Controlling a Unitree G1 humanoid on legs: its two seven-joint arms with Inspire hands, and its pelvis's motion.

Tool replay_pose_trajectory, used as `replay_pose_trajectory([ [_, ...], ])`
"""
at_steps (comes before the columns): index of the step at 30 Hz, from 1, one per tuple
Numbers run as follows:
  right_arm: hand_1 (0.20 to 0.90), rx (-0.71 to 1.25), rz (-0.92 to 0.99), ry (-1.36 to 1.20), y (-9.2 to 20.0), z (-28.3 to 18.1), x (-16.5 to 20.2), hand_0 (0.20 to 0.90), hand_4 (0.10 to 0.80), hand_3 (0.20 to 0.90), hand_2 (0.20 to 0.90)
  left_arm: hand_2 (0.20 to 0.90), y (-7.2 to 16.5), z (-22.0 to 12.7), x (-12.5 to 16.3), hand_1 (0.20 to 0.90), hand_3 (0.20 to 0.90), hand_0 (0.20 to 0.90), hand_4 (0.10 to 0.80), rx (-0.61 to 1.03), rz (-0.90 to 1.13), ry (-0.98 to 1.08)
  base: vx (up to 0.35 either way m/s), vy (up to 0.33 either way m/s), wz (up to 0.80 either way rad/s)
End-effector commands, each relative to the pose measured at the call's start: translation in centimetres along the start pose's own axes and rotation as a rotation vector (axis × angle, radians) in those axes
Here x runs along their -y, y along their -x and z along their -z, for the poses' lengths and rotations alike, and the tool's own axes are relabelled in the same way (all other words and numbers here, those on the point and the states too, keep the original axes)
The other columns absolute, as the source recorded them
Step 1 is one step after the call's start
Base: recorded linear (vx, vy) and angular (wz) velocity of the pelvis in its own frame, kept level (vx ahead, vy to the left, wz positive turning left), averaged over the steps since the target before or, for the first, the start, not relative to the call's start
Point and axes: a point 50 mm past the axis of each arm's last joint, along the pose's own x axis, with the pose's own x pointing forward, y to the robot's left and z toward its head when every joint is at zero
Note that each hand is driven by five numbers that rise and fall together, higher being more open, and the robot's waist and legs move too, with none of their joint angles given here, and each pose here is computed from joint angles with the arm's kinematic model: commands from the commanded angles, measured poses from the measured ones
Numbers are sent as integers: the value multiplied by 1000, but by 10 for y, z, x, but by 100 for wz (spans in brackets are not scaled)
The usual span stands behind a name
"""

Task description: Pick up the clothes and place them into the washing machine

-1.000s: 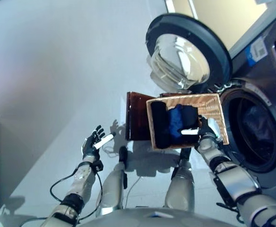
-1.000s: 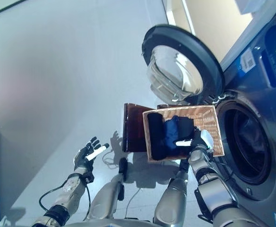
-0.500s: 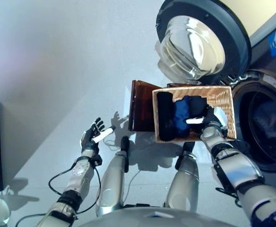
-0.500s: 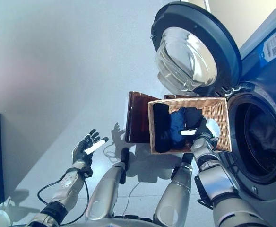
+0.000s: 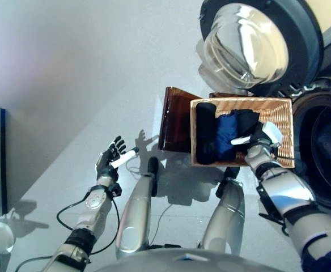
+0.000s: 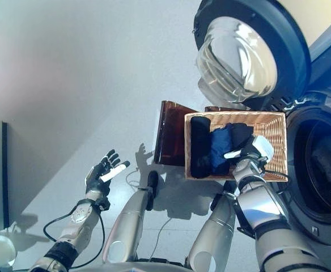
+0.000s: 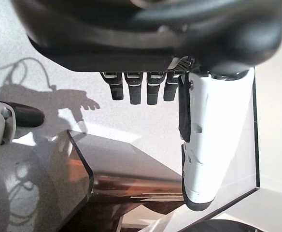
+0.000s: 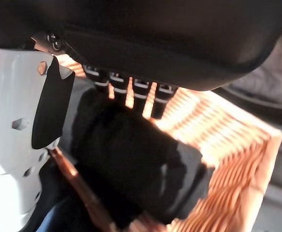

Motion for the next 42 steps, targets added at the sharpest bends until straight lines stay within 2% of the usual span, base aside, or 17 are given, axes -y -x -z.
replay_pose_trajectory([
  [1, 200, 26, -37, 76, 3, -4, -6, 200, 300, 200, 200, 900, 7, -23, -15, 900, 900, 900, 800, 106, 15, -55, -2, 8, 11],
  [14, 200, -26, -48, 101, 3, 20, -10, 200, 300, 200, 200, 900, 8, -21, -18, 900, 900, 900, 800, 95, 17, -82, 0, 1, 2],
  [23, 200, -44, -12, -90, 2, 26, -6, 200, 300, 200, 200, 900, 8, -19, -26, 900, 900, 900, 800, 89, -25, -79, 0, 0, 0],
  [29, 200, -36, 28, -345, -1, 25, 2, 200, 300, 200, 200, 900, 8, -13, -36, 900, 900, 900, 800, 67, -89, -68, 8, -5, -11],
  [39, 200, -66, 123, -956, -1, 46, 22, 200, 300, 200, 200, 900, 15, -2, -44, 900, 900, 900, 800, 40, -133, -15, 26, -7, -16],
  [41, 200, -80, 141, -1154, 1, 56, 23, 200, 300, 200, 200, 900, 16, 0, -42, 900, 900, 900, 800, 36, -132, 0, 48, -15, -11],
  [42, 200, -80, 141, -1155, 1, 56, 23, 200, 300, 200, 200, 900, 16, 0, -42, 900, 900, 900, 800, 37, -132, 0, 24, -7, -9],
])
